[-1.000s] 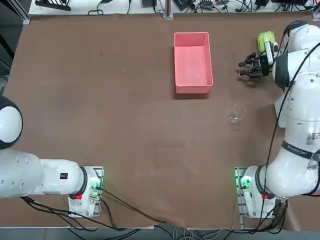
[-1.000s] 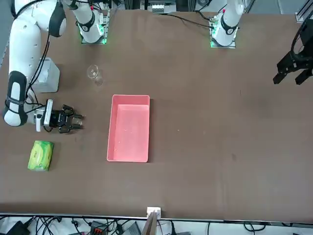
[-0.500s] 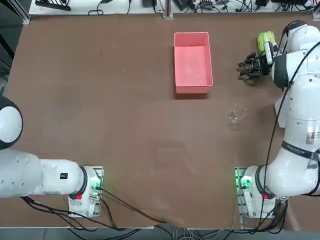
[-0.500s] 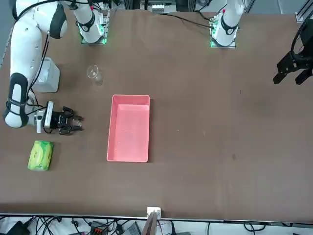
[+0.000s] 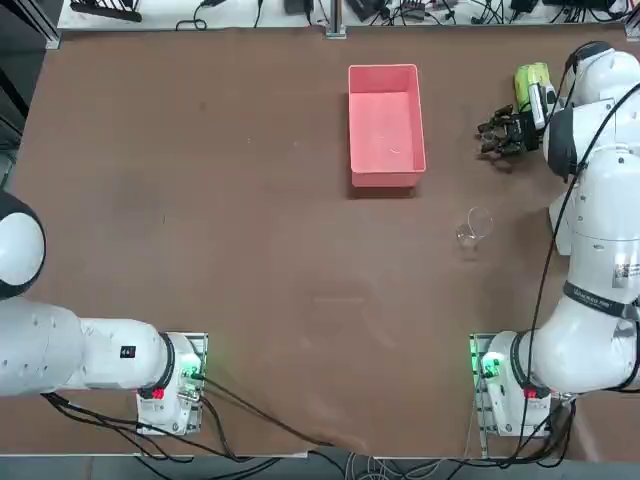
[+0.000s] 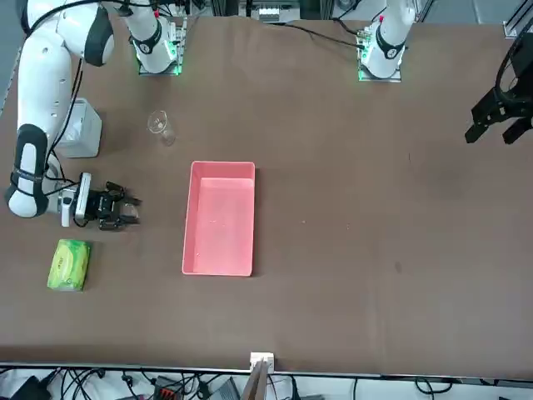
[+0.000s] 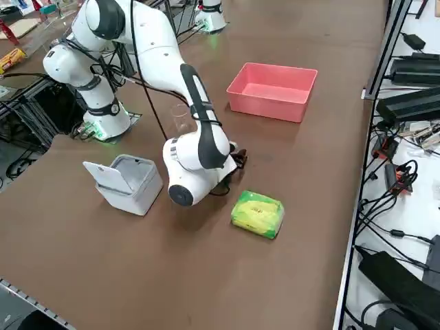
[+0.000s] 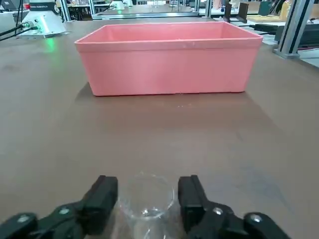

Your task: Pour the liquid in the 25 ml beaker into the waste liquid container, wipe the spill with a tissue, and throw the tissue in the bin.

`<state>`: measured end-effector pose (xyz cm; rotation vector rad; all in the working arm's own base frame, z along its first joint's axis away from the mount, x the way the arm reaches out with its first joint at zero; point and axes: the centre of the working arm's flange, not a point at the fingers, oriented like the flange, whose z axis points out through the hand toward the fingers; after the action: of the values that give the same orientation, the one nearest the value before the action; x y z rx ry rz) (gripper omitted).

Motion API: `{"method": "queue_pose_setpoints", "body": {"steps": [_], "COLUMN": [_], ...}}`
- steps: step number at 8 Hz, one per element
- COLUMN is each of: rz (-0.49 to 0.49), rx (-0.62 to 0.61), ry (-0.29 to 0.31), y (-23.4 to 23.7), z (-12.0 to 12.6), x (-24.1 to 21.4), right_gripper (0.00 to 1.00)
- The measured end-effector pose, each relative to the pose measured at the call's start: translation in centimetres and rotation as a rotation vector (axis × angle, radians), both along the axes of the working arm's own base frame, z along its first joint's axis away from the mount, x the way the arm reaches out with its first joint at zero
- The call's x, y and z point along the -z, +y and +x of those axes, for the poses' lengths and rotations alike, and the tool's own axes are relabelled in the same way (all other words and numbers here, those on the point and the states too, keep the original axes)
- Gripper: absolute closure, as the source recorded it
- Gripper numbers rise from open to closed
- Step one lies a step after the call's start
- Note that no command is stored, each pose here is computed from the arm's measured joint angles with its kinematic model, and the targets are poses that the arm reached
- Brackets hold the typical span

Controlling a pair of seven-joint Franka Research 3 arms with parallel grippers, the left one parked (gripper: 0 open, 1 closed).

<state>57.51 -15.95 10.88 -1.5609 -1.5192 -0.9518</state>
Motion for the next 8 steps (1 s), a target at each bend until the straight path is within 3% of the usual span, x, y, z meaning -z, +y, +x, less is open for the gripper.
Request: {"method": "queue_pose_setpoints", "body": {"steps": [3,8], "rz": [0.000,-0.025], "rx": [0.005,0.021], "ry": [0.000,0.006], "y": [-0.3,-3.2], "z": [-0.1,-0.8], "x": [0.0,-0.6], "right_gripper": [0.01,0.00]}}
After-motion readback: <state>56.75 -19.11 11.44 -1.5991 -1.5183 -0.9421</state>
